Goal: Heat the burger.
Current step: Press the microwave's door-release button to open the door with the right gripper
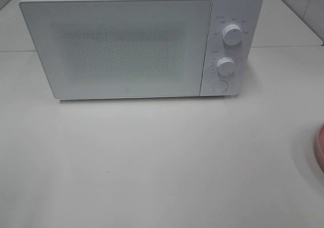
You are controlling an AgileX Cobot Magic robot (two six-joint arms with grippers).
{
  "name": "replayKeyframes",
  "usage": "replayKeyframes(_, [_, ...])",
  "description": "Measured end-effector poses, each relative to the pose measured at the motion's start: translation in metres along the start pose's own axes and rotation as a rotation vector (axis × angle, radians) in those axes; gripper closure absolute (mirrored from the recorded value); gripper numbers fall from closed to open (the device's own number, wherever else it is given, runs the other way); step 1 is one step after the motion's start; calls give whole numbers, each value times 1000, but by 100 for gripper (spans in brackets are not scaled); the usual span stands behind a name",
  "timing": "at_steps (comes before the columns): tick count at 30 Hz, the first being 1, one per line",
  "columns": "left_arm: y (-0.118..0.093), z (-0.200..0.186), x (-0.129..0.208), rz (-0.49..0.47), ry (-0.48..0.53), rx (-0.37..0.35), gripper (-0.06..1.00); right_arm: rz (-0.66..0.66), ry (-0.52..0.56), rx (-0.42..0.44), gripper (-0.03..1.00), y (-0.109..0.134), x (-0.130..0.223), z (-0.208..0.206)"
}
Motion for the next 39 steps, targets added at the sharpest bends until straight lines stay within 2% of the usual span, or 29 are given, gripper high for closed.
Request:
replayKeyframes(8, [0,0,0,0,0,0,-2,7,6,-1,21,0,-1,0])
replayKeyframes(18, [0,0,0,0,0,0,-2,3,86,-6,21,-4,-26,27])
replayKeyframes(24, [0,0,0,0,0,0,-2,-3,23,1,21,-7,-51,55])
replayKeyframes(39, [0,0,0,0,0,0,-2,-12,-12,7,21,-11,-78,117])
Point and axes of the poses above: a point on each arm's last joint axis where the gripper is mounted, z pointing out along that axis toward the gripper, y along the wrist's bending axis when the last joint is at zero, x = y × z, the point moved 1 cm from there along z, pointing out along that axis toward the gripper, and after that the axes turned 7 degrees about -z, right-handed, at the moved point
